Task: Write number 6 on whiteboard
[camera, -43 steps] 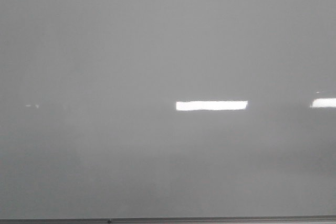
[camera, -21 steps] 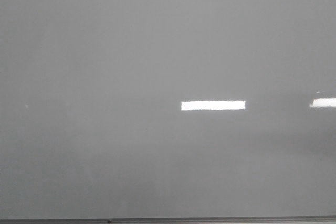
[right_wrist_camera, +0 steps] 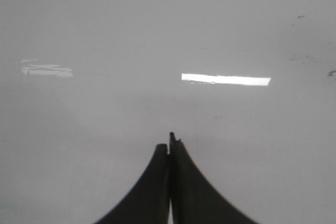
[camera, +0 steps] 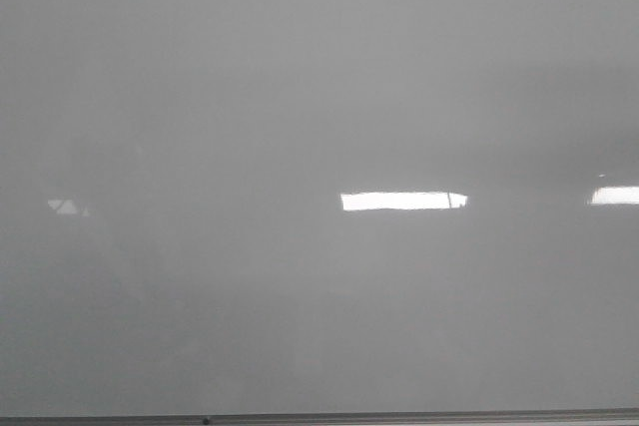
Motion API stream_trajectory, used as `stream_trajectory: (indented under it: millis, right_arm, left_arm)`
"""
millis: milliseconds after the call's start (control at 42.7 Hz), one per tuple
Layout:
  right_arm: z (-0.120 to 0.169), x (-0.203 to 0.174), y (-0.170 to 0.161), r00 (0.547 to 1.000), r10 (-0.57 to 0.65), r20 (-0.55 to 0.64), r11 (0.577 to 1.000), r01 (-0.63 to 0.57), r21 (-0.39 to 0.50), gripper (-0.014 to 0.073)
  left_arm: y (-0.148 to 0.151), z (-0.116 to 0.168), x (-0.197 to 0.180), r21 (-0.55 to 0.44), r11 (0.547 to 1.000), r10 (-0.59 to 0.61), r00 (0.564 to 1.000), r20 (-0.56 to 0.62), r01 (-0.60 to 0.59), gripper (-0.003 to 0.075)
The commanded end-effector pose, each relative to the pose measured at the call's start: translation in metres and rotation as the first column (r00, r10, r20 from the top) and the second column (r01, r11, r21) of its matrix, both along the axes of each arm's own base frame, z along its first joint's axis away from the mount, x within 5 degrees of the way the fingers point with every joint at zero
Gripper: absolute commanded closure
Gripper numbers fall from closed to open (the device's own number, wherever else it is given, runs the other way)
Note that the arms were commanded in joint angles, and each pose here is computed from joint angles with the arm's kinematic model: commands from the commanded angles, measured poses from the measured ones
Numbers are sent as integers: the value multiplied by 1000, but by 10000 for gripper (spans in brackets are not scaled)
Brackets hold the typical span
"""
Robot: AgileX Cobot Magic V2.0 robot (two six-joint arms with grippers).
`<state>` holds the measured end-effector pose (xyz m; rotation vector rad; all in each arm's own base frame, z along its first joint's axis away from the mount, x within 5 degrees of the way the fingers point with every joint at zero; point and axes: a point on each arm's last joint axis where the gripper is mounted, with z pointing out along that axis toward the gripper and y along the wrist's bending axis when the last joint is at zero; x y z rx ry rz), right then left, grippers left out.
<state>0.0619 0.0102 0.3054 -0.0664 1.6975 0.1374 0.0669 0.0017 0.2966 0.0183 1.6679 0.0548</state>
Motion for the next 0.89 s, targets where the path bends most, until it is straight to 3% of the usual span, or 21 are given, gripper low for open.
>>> stream_trajectory:
  millis: [0,70,117,188,305,398,539,727,867]
  right_arm:
    - [17,9,-1,999,-15,48,1000,15,6,653]
    - [16,10,-1,999,-15,43,1000,15,6,622]
    - [16,10,-1,999,-15,41,1000,14,5,555]
    - [16,10,-1,999,-14,39,1000,14,5,398]
    - [16,10,-1,999,-14,36,1000,14,5,127]
    - [15,10,-1,999,-14,36,1000,14,5,8]
    - [15,10,-1,999,-14,36,1000,14,5,-5]
    - [15,10,-1,999,-14,36,1000,14,5,-5]
    - [15,10,-1,999,-14,36,1000,14,5,-5]
  left_arm:
    - [0,14,6,-8,1000,-3,999,41,4,740]
    - [0,13,6,-8,1000,-3,999,38,4,724]
    - [0,13,6,-8,1000,-3,999,38,4,686]
    - [0,12,6,-8,1000,-3,999,34,4,558]
    - [0,11,6,-9,1000,-3,999,32,4,265]
    - [0,11,7,-9,1000,-3,1000,30,4,159]
    - [-1,9,10,-41,999,-5,1000,12,6,154]
    - [4,-6,48,-292,950,53,979,-195,-110,154]
    - [16,-18,85,-277,938,106,932,-348,-210,154]
